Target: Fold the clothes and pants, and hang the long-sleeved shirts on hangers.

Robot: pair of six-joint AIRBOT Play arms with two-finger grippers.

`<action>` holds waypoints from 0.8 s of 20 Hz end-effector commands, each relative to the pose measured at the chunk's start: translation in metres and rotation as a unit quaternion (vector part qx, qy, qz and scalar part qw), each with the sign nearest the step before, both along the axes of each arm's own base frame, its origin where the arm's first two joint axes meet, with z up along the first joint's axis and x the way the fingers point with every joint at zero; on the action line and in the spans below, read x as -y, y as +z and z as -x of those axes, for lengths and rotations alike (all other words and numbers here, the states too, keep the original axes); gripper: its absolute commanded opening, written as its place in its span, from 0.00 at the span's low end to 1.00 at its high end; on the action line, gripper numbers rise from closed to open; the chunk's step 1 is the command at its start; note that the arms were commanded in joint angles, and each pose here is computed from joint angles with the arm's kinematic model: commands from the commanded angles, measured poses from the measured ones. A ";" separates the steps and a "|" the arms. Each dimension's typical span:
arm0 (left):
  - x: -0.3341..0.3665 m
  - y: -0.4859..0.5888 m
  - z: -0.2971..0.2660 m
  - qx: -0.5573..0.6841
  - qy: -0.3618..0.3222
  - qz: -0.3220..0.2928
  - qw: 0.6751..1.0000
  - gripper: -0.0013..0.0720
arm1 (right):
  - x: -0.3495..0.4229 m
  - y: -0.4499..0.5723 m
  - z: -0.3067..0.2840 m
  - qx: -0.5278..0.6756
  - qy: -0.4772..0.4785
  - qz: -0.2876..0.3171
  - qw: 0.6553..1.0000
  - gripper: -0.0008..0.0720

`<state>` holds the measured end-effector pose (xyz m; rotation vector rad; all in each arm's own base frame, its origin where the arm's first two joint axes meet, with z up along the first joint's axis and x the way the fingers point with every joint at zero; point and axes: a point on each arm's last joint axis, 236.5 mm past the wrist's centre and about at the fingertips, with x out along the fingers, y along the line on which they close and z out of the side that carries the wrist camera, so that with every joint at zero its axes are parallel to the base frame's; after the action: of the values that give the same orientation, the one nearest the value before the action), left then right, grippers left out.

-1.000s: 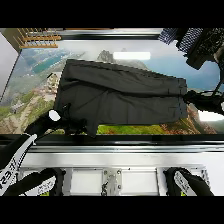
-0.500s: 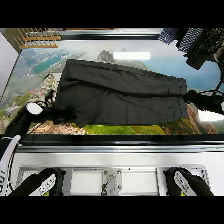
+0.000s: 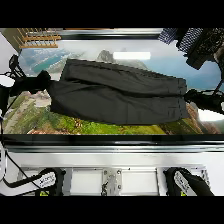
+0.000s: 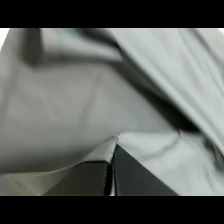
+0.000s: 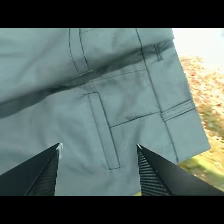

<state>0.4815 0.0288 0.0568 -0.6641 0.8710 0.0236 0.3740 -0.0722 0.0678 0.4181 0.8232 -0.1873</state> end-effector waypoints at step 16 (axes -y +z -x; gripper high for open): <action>-0.043 -0.138 0.079 -0.172 0.045 -0.012 0.984 0.86 | 0.000 -0.001 0.000 -0.001 0.001 0.001 1.000 0.71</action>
<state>0.4039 0.0812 -0.0629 -0.7459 1.1353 0.2682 0.3740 -0.0724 0.0677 0.4134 0.8230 -0.1864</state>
